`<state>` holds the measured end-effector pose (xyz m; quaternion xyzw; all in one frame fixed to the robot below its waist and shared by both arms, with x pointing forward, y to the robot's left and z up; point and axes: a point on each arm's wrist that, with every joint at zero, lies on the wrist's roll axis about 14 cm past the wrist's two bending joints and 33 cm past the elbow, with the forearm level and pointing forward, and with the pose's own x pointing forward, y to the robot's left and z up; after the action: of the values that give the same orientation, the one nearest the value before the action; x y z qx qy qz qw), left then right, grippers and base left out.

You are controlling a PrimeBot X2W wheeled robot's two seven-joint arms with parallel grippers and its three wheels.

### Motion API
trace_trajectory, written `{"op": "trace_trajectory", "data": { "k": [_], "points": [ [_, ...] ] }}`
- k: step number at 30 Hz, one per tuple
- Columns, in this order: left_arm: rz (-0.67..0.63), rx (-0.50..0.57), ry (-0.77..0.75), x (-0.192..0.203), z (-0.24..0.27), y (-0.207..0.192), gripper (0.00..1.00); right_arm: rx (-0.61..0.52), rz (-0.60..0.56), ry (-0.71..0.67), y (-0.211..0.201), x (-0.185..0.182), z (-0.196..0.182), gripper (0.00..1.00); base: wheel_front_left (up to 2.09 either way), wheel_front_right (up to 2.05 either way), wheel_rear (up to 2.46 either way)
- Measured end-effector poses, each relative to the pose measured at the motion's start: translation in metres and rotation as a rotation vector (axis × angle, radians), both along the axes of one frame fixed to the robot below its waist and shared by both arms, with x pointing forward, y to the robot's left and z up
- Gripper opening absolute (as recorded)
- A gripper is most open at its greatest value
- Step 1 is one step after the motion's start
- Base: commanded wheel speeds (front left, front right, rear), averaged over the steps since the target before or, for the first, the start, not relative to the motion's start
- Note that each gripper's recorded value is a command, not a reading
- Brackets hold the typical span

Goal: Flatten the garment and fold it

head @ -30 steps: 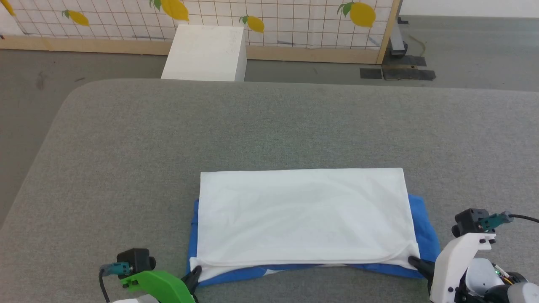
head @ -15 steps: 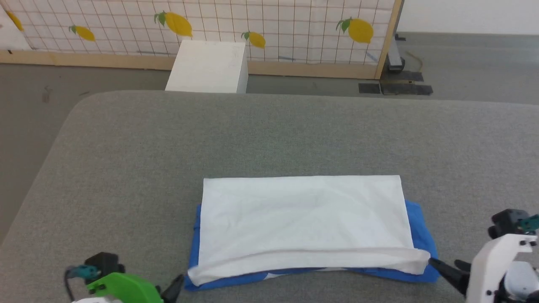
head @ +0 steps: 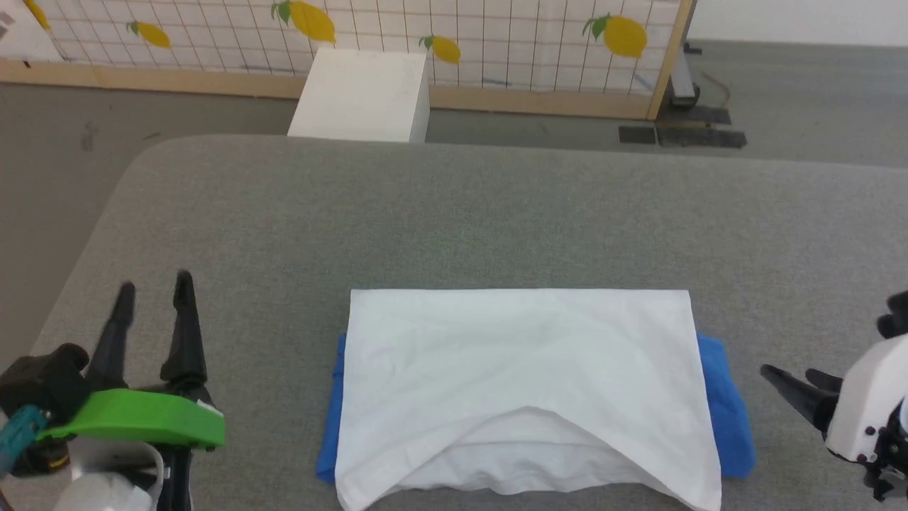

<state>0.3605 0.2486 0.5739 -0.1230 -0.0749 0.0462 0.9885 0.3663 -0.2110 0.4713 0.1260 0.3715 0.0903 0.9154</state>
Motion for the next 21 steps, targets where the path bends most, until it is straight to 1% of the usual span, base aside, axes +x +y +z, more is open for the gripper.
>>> {"op": "trace_trajectory", "data": {
  "k": [1,2,7,11,17,21],
  "points": [
    [0.015,0.036,-0.052,0.002,0.007,0.001,1.0,-0.004,0.019,0.014,0.002,0.002,-0.003,1.0,0.0,0.0,0.0],
    [0.031,0.044,-0.093,0.004,0.013,0.001,1.0,-0.012,0.04,0.04,0.004,0.002,-0.009,1.0,0.0,0.0,0.0],
    [0.068,0.11,-0.141,0.016,0.018,0.0,1.0,-0.056,0.118,0.113,0.009,0.008,-0.033,1.0,0.0,0.0,0.0],
    [0.085,0.141,-0.179,0.026,0.025,-0.005,1.0,-0.044,0.154,0.17,0.016,0.012,-0.057,1.0,0.0,0.0,0.0],
    [0.093,0.152,-0.155,0.035,0.011,-0.006,1.0,-0.02,0.199,0.253,0.027,0.013,-0.088,1.0,0.0,0.0,0.0],
    [0.104,0.136,-0.129,0.037,0.0,-0.003,1.0,0.012,0.241,0.267,0.041,0.019,-0.094,1.0,0.0,0.0,0.0]
  ]
}}
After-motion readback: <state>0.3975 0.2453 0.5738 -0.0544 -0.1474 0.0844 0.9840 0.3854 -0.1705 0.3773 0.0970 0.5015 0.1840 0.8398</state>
